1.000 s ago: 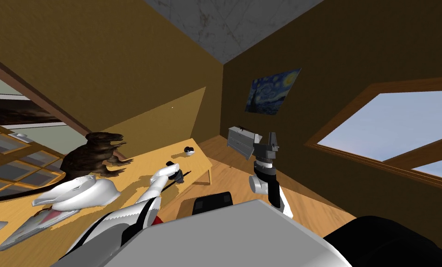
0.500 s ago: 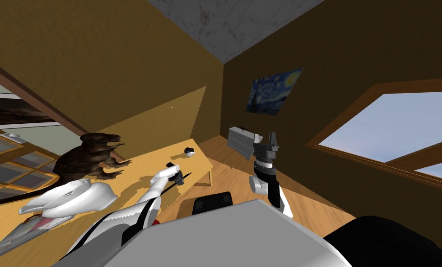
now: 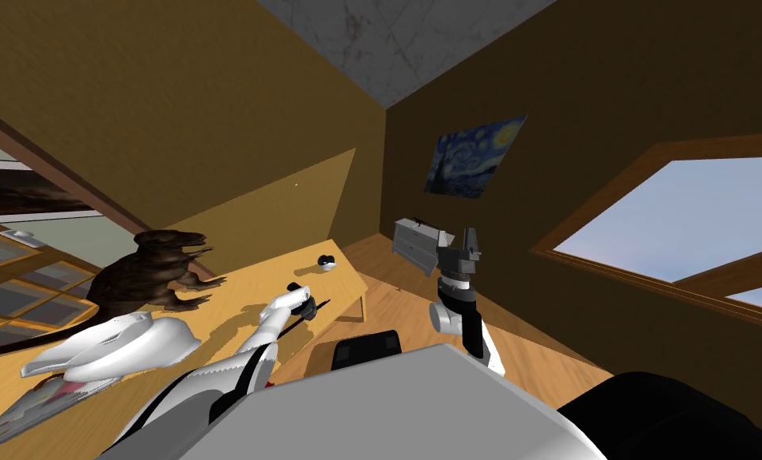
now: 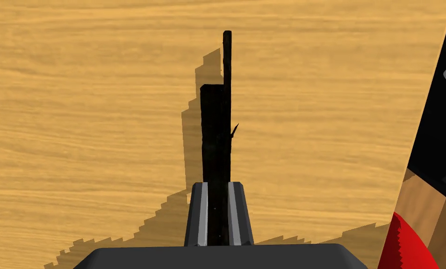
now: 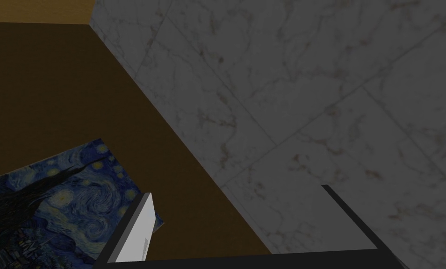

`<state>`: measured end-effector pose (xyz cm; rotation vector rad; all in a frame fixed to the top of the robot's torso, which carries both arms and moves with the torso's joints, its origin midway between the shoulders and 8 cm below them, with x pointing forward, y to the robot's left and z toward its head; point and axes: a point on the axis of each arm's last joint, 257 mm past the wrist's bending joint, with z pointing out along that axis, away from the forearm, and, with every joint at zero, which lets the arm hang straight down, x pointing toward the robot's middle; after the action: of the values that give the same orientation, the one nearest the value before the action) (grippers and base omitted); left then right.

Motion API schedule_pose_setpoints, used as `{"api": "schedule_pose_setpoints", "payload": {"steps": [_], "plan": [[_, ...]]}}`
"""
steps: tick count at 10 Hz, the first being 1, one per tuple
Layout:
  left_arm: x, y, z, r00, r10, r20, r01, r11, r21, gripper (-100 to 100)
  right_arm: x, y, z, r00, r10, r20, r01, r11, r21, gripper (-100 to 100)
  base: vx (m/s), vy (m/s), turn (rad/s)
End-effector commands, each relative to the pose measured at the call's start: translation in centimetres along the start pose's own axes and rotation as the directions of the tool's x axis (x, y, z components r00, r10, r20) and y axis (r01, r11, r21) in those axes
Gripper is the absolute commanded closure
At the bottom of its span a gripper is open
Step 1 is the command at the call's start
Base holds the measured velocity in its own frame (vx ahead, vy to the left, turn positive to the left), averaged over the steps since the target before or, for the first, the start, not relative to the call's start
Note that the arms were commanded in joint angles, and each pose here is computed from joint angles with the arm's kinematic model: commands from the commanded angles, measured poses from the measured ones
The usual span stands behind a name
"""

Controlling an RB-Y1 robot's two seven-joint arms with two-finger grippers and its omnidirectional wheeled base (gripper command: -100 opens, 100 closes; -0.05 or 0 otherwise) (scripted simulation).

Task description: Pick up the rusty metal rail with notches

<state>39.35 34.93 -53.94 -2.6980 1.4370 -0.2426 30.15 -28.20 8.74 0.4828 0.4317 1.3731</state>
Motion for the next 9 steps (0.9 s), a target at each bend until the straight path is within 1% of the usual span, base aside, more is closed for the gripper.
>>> {"api": "schedule_pose_setpoints", "payload": {"steps": [1,3,4,5,7,8,9], "plan": [[0.0,0.0,0.0,1.0,0.0,0.0,0.0,1.0,0.0,100,0.0,0.0,0.0,1.0,0.0,0.0,0.0,1.0,0.0,0,0.0,0.0,0.0],[0.0,0.0,0.0,1.0,0.0,0.0,0.0,1.0,-0.001,100,0.0,0.0,0.0,1.0,0.0,0.0,0.0,1.0,0.0,0,0.0,0.0,0.0],[0.0,0.0,0.0,1.0,-0.001,0.0,0.001,1.0,-0.001,0,0.0,0.0,0.0,1.0,0.0,0.0,0.0,1.0,0.0,0,0.0,0.0,0.0],[0.2,-1.0,-0.8,1.0,-0.003,0.002,0.003,1.0,-0.002,100,0.0,0.0,0.0,1.0,0.0,0.0,0.0,1.0,0.0,0,-0.037,-0.012,-0.019],[0.3,-1.8,-1.6,1.0,-0.005,0.003,0.005,1.0,-0.004,100,0.0,0.0,0.0,1.0,0.0,0.0,0.0,1.0,0.0,0,-0.061,-0.014,-0.013],[0.2,-1.7,-1.4,1.0,-0.005,0.002,0.005,1.0,-0.001,100,0.0,0.0,0.0,1.0,0.0,0.0,0.0,1.0,0.0,0,-0.024,-0.001,0.0],[0.2,-1.7,-1.4,1.0,-0.004,0.002,0.004,1.0,-0.002,0,0.0,0.0,0.0,1.0,0.0,0.0,0.0,1.0,0.0,0,0.0,0.0,0.0]]}}
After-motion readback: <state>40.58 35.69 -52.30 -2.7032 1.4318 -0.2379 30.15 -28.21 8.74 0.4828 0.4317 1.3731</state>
